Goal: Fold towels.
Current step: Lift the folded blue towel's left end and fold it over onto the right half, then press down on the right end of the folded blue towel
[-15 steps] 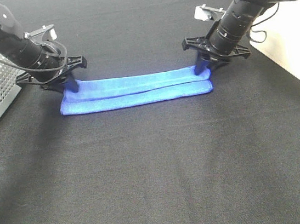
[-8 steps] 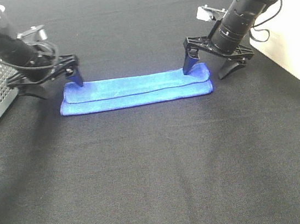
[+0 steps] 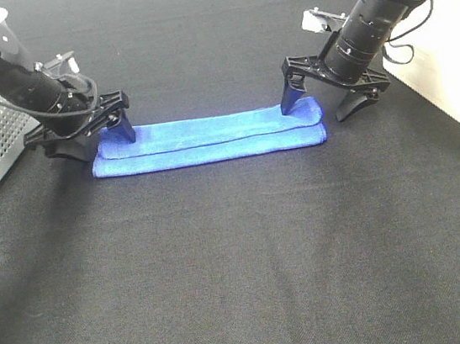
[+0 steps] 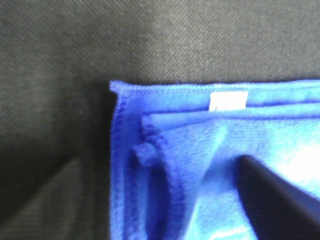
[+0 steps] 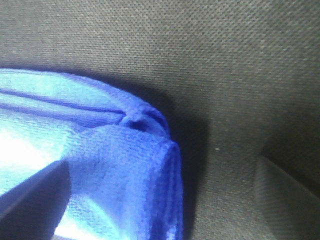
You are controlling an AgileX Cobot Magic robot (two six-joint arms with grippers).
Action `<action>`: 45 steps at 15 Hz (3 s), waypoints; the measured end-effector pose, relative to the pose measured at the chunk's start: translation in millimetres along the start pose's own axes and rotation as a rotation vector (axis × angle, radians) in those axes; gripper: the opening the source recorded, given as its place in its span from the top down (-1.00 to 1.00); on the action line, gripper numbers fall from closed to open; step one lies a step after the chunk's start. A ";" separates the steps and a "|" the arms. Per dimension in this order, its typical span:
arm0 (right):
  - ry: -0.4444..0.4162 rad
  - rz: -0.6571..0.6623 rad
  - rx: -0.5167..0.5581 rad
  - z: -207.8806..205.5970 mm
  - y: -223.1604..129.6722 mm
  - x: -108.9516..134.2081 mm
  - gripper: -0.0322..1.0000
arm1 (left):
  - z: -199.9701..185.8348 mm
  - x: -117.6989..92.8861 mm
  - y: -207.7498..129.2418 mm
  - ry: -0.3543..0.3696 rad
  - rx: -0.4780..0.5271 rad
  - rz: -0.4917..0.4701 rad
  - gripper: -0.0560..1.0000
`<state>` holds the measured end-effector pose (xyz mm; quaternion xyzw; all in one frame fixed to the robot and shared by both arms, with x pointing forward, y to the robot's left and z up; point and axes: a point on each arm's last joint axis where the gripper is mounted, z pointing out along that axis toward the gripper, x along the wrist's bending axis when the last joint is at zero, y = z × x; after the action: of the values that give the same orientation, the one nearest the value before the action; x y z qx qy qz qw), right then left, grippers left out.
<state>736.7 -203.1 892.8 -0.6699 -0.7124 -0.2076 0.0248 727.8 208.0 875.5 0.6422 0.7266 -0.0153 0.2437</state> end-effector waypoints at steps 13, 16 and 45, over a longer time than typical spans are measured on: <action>0.021 0.013 0.047 -0.7 -3.9 2.2 -0.88 | -76.4 -15.4 23.4 0.165 0.052 0.104 0.80; 0.046 0.025 0.079 -3.3 -6.4 5.3 -0.89 | -108.2 -40.1 31.0 0.161 0.076 0.101 0.80; 0.582 -0.055 -0.011 -88.3 -1.5 97.7 -0.89 | -112.3 -113.4 49.6 -0.235 -0.248 0.030 -0.49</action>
<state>703.9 -140.0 1003.6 -0.5628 -0.6920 -0.3955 0.2188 743.2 149.4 1031.3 0.6119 0.6797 0.0032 0.4044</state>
